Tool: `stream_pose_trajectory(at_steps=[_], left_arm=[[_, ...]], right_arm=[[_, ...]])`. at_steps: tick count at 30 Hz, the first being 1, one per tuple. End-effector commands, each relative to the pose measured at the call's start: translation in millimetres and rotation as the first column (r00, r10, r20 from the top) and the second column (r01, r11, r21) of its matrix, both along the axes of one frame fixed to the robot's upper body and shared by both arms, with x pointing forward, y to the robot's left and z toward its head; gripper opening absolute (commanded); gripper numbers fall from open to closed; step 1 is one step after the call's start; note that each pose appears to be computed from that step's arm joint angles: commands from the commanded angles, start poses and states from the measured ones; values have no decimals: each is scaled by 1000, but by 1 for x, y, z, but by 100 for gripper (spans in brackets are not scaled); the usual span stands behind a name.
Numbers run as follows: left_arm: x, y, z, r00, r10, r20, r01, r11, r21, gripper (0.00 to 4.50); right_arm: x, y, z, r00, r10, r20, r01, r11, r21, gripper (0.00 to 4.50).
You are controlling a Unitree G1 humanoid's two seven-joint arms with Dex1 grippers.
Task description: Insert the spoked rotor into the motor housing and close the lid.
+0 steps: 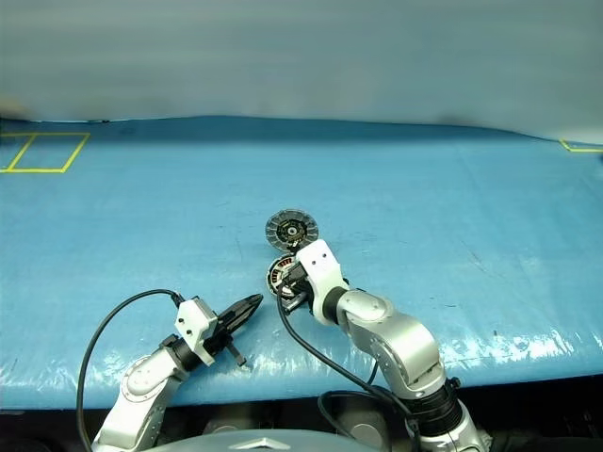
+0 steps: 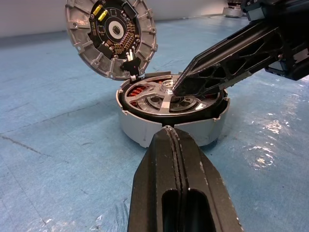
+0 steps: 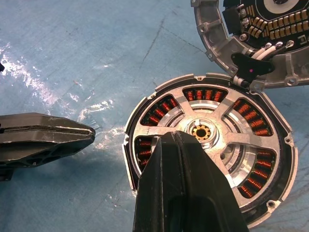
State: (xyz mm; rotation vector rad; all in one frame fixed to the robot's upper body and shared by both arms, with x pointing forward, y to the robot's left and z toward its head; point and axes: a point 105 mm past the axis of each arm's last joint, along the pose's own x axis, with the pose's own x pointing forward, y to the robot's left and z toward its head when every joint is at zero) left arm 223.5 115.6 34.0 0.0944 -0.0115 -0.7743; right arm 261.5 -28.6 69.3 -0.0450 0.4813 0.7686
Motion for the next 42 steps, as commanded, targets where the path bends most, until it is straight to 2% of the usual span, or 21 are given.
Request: stream_pose_trajectory(at_steps=[1,8,14,19,27,30,32,35,39,42], left_arm=[[1,2,8,999,0,33,0,1000,-6,0],[1,2,7,1000,-3,30,3,1000,-6,0],[1,2,6,1000,-3,26,3,1000,-5,0],[2,1,5,1000,-6,25,7,1000,-4,0],[2,0,7,1000,-7,30,7,1000,-7,0],[5,5,12,999,37,28,-36,999,-34,0],[12,13,17,996,89,19,-88,995,-53,0],[38,35,27,975,211,-71,-217,970,-105,0],[66,47,43,966,245,-87,-253,962,-107,0],[94,50,59,972,217,-88,-228,961,-155,0]], right_arm=[[2,-9,-13,999,-33,-7,33,999,-12,3],[-4,-9,-20,996,24,83,-20,998,-52,3],[-9,-8,-27,994,69,90,-64,996,-58,3],[-3,5,-14,985,90,149,-89,996,-9,3],[5,7,-8,982,82,172,-85,996,11,3],[2,6,9,977,88,193,-103,992,71,3],[-3,6,25,972,100,214,-130,983,131,3],[-8,-3,46,962,76,264,-132,971,199,3],[-9,-17,43,957,-9,291,-49,980,191,3],[-15,-29,34,929,-72,364,5,984,180,3]])
